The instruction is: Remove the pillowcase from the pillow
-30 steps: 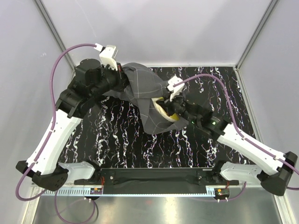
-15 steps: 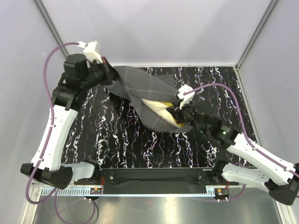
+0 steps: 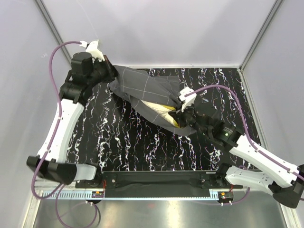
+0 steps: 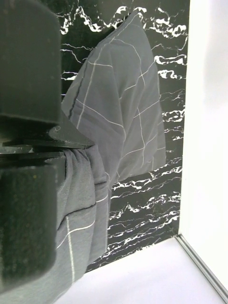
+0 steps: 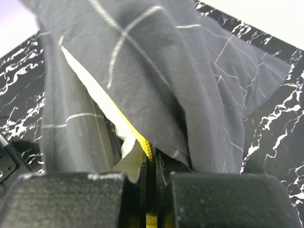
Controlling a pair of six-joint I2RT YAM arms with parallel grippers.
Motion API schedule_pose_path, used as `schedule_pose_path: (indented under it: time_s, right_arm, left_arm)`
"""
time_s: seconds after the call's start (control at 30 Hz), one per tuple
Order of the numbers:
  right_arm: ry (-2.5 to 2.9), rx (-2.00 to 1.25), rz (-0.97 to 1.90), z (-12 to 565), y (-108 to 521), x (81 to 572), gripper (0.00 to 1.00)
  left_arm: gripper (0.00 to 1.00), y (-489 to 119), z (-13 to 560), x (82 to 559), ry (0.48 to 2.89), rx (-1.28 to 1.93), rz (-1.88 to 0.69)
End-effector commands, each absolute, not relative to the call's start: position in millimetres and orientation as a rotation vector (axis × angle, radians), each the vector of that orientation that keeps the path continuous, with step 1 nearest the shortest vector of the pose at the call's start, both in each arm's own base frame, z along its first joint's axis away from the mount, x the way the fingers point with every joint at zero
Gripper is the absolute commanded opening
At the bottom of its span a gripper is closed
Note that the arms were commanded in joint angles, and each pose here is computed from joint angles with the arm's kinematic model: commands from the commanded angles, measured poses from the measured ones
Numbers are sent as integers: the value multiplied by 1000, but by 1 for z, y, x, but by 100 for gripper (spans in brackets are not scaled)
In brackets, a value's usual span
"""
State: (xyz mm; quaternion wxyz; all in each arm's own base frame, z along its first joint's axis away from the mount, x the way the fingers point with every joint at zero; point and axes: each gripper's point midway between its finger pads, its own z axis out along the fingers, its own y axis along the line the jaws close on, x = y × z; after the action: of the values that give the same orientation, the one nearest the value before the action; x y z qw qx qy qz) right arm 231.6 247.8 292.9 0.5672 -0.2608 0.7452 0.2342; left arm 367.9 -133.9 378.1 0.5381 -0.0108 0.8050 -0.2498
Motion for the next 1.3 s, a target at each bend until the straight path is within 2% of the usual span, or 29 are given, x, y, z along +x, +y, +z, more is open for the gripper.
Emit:
schedule_pose_path:
  time_s: [0.0,0.23,0.47,0.53,0.7,0.9,1.03,1.13,1.27]
  right_arm:
    - [1748,-642,569,303,254,229,0]
    - [1782,-665,538,294,270,239,0]
    - [1812,-695,510,282,287,248,0]
    - [1801,-706,516,285,293,245,0]
    - [1783,-768,548,288,311,229,0]
    - [1810,-879,557,268,339,205,0]
    - [1782,-893,602,274,351,189,0]
    - [1750,-864,615,288,353,181,0]
    - [1712,-797,620,312,346,178,0]
  left_arm:
    - [0,-119,433,409,1718,-75,-535]
    - [0,-160,467,390,1670,-9,-644]
    - [0,-167,499,357,1562,4,-756]
    - [0,-164,505,363,1557,-12,-727]
    - [0,-182,476,407,1678,-10,-723]
    - [0,-201,491,439,1688,-4,-720]
    - [0,-198,462,457,1774,3,-625]
    - [0,-192,418,465,1865,0,-538]
    - [6,-182,374,464,1934,-8,-440]
